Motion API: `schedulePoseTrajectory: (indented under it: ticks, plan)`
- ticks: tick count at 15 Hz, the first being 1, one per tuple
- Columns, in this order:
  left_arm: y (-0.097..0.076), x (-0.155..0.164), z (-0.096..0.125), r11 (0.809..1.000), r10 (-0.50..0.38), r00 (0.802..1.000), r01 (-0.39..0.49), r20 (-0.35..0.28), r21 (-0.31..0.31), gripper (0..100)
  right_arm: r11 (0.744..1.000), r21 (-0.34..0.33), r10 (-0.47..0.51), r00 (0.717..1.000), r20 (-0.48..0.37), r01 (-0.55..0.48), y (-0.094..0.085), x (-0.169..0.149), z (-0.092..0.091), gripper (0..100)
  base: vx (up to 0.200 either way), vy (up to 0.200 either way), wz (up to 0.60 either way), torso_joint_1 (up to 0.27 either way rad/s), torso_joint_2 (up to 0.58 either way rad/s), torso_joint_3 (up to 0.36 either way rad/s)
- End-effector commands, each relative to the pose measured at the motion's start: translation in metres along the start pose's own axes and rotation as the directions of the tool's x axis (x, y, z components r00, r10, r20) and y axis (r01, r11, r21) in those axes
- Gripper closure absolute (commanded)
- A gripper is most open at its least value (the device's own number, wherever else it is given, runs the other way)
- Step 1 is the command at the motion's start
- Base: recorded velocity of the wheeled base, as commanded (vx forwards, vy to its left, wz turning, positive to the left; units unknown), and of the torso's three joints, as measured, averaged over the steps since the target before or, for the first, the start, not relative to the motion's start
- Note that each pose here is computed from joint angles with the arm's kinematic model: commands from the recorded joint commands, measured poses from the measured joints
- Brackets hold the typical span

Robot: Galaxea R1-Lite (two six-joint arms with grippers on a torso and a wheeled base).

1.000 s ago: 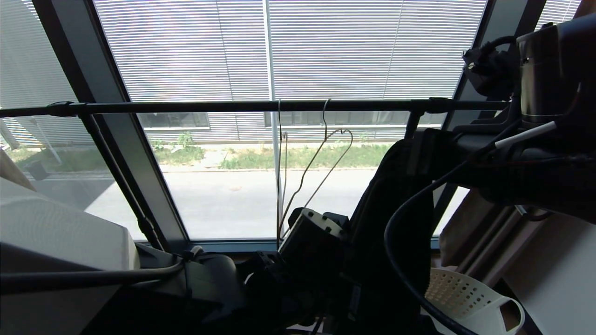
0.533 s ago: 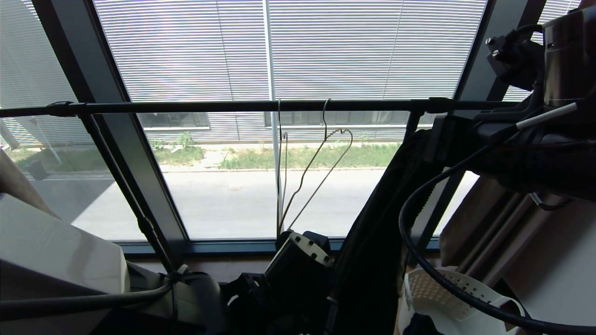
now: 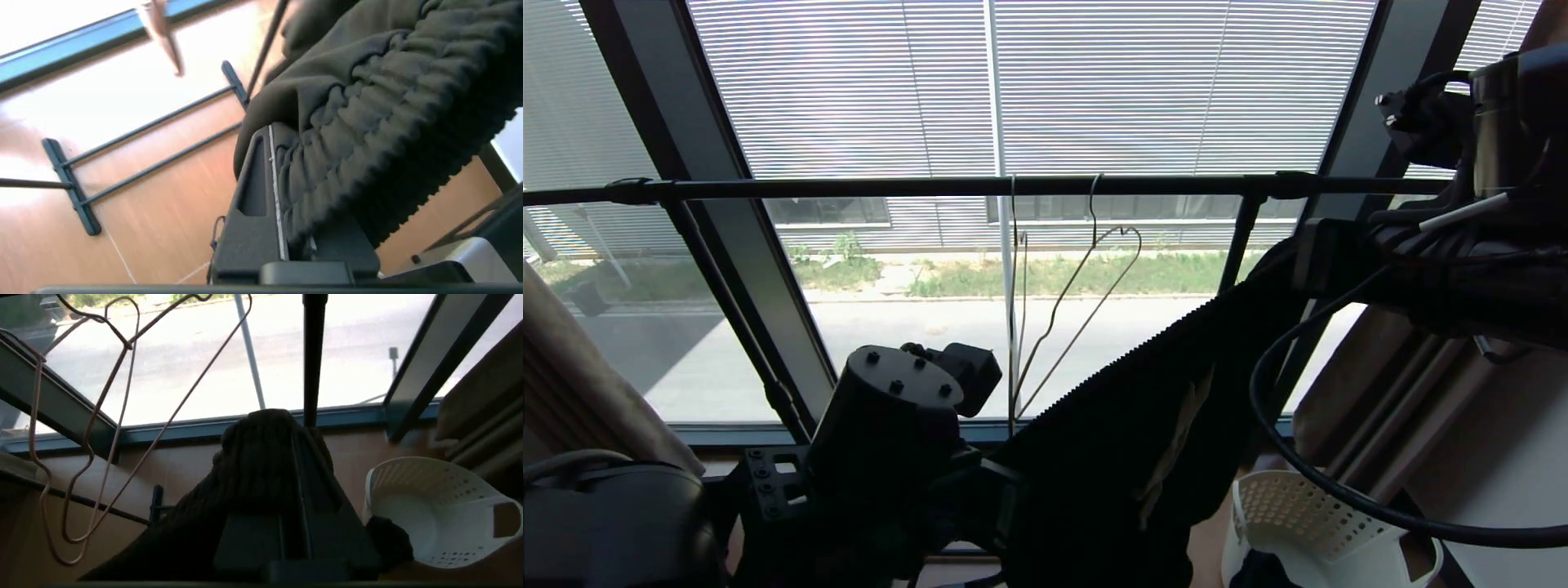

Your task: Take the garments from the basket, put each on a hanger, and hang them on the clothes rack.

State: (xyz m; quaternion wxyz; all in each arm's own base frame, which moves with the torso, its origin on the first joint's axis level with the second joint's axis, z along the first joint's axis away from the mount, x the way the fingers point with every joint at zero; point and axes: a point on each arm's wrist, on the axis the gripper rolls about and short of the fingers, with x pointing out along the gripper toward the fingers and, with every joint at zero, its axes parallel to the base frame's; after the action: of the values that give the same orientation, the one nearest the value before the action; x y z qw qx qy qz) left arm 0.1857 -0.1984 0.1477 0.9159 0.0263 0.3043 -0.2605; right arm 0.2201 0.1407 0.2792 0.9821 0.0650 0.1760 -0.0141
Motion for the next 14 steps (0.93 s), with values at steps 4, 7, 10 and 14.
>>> schedulePoseTrajectory:
  ticks: [4, 7, 10, 14]
  plan:
    - [0.032, -0.031, 0.048, 0.993, 0.107, 0.992, -0.104, 0.061, -0.046, 100, 0.978, -0.206, -0.027, 0.999, -0.024, 0.022, -0.022, -0.005, -0.03, 100, 0.0, 0.0, 0.0, 0.0, 0.0, 0.0]
    - [0.03, -0.037, 0.065, 0.993, 0.108, 0.992, -0.105, 0.063, -0.046, 100, 0.949, -0.315, -0.005, 1.0, 0.02, 0.011, -0.024, 0.001, -0.05, 100, 0.0, 0.0, 0.0, 0.0, 0.0, 0.0]
    - [0.031, -0.034, 0.066, 0.993, 0.112, 0.992, -0.109, 0.056, -0.046, 100, 0.927, -0.375, 0.004, 0.999, 0.04, 0.011, -0.026, 0.002, -0.06, 100, 0.0, 0.0, 0.0, 0.0, 0.0, 0.0]
    - [0.036, -0.028, 0.078, 0.99, 0.127, 0.989, -0.122, 0.078, -0.064, 100, 0.907, -0.42, 0.033, 0.999, 0.012, -0.025, -0.024, -0.004, -0.072, 100, 0.0, 0.0, 0.0, 0.0, 0.0, 0.0]
